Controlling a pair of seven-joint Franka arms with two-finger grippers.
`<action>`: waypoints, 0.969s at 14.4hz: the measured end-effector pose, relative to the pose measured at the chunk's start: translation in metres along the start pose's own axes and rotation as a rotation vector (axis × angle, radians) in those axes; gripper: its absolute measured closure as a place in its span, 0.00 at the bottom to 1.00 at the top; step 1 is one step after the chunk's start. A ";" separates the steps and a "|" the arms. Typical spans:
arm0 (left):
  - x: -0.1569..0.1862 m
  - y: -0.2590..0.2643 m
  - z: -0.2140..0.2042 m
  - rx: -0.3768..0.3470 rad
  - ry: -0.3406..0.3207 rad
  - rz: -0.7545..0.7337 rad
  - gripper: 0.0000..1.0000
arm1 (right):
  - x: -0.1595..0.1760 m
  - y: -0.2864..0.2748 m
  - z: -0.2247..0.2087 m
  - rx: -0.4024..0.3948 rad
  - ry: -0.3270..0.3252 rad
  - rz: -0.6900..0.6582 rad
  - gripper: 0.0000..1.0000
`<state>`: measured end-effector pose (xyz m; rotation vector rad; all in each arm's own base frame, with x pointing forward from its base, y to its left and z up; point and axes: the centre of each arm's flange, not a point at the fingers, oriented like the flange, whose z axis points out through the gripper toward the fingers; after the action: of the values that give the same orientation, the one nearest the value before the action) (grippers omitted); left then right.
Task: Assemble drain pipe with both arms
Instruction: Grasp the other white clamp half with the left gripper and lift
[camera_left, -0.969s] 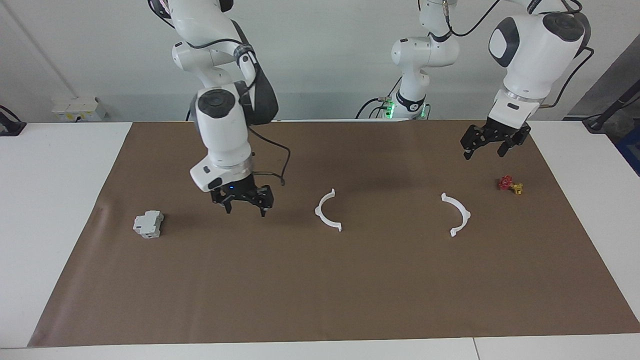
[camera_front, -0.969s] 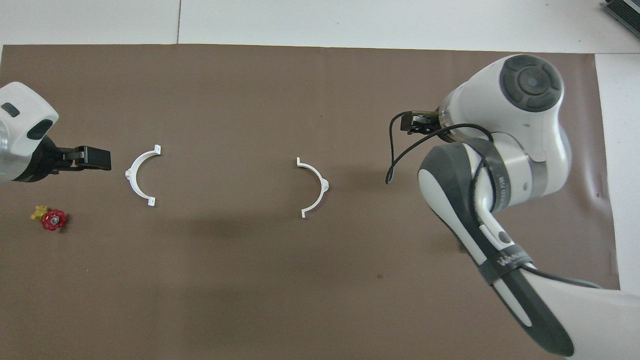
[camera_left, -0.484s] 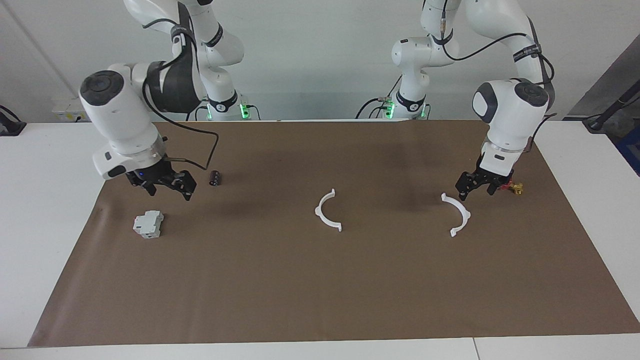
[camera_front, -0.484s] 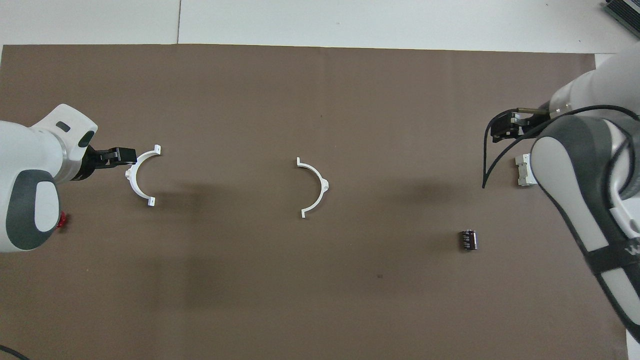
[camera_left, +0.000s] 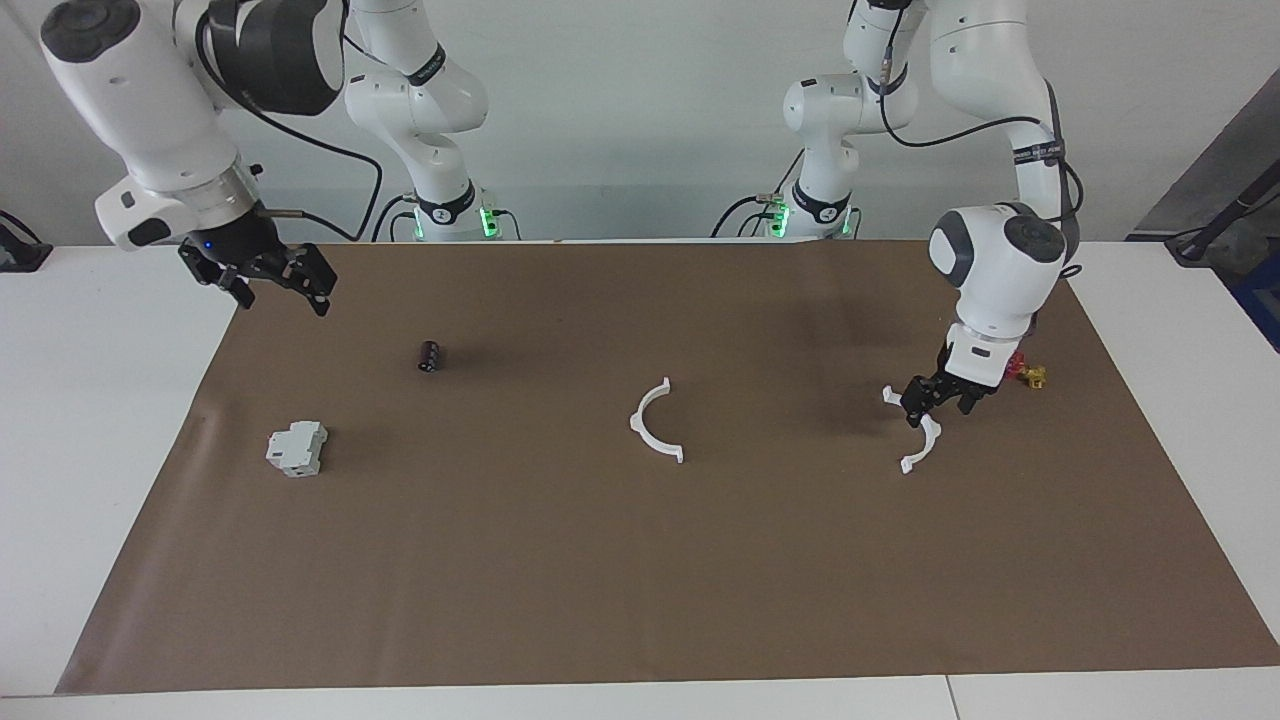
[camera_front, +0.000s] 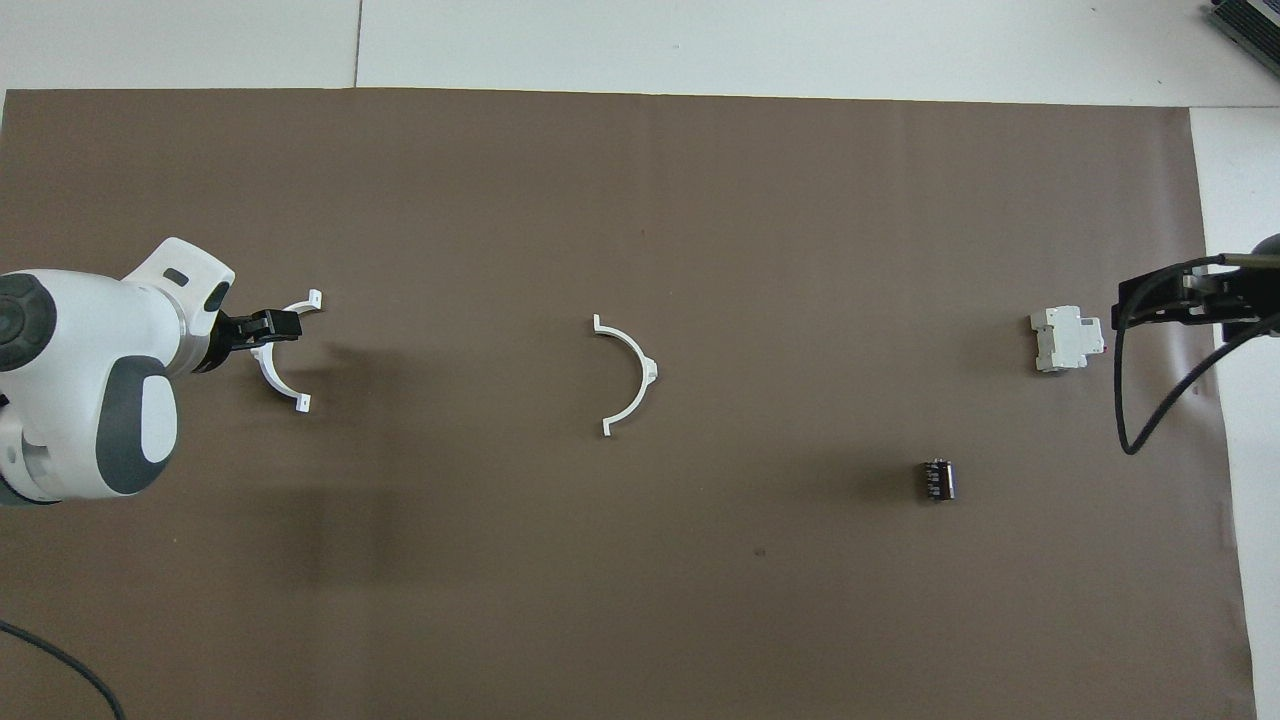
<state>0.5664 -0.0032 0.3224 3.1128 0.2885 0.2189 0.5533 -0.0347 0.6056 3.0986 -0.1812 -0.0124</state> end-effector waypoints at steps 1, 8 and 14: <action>-0.004 -0.001 0.006 0.002 -0.011 -0.016 0.00 | -0.006 -0.005 -0.010 -0.013 0.010 -0.020 0.00; -0.007 -0.003 0.008 0.005 -0.019 -0.066 0.01 | -0.018 -0.038 -0.014 -0.012 -0.005 -0.088 0.00; -0.019 -0.004 0.021 0.000 -0.004 -0.083 0.12 | -0.024 -0.022 -0.025 0.009 -0.048 -0.135 0.00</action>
<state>0.5497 -0.0028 0.2986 3.0929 0.4160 0.2108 0.5321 -0.0092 0.6301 3.1152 0.0271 -0.0908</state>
